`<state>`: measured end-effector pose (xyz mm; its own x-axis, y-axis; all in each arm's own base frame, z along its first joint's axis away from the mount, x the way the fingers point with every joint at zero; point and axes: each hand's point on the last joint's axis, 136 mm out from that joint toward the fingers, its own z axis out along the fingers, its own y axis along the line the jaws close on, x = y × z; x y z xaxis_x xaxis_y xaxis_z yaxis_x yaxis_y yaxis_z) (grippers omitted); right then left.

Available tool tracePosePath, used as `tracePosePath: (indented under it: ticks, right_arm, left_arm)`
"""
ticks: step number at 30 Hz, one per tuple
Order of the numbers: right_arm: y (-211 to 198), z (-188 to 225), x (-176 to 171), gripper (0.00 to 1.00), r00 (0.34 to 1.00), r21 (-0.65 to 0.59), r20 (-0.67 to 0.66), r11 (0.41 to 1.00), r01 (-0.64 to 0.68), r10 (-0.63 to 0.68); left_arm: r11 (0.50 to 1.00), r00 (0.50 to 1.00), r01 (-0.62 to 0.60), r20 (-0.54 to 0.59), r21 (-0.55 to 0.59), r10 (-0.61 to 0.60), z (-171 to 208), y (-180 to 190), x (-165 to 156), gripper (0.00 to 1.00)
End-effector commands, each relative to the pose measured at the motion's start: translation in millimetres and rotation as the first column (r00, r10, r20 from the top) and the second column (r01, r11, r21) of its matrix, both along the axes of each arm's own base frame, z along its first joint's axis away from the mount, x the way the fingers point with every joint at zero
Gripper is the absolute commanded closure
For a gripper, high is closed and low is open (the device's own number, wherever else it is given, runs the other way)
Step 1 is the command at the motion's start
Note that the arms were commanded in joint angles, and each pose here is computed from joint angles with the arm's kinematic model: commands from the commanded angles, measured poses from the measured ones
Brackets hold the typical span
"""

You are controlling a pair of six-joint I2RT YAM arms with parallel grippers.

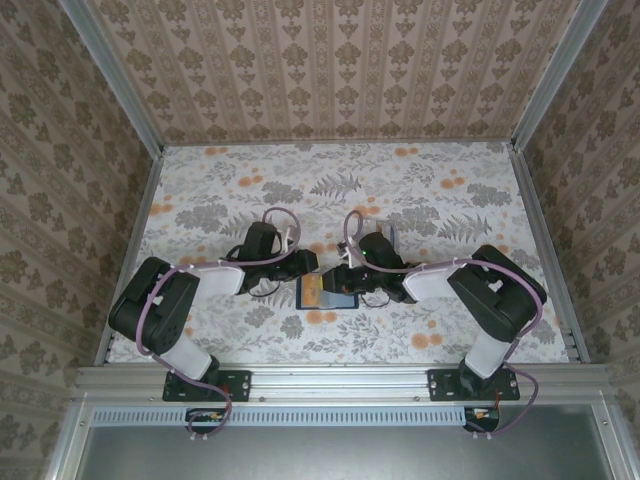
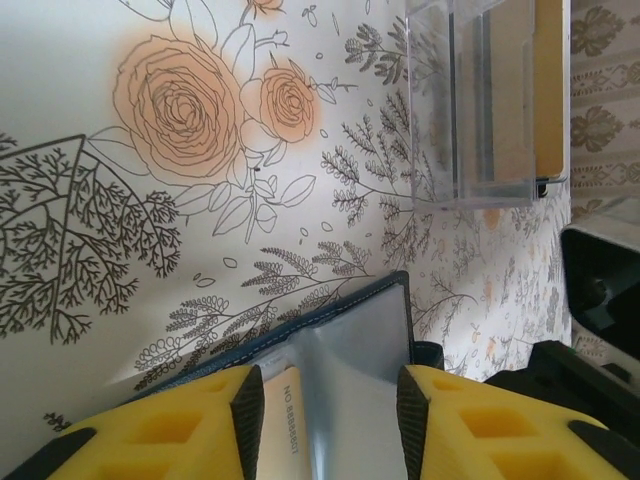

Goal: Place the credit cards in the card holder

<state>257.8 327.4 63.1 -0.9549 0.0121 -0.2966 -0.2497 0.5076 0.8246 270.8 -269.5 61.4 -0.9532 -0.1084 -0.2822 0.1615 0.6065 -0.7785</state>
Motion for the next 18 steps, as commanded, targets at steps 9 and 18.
tracePosePath:
  ticks: [9, 18]
  right_arm:
    - [-4.7, -11.5, 3.2, 0.80, 1.000, -0.077, -0.018, 0.997, 0.021, -0.023]
    - [-2.0, -11.9, 2.6, 0.79, 1.000, -0.066, -0.027, 0.998, 0.014, -0.015]
  left_arm:
    - [0.999, 1.000, 0.025, 0.004, -0.038, -0.025, 3.3, -4.4, -1.1, 0.72]
    - [0.998, 0.999, 0.043, 0.004, -0.034, -0.043, 2.4, -7.5, -3.5, 0.64]
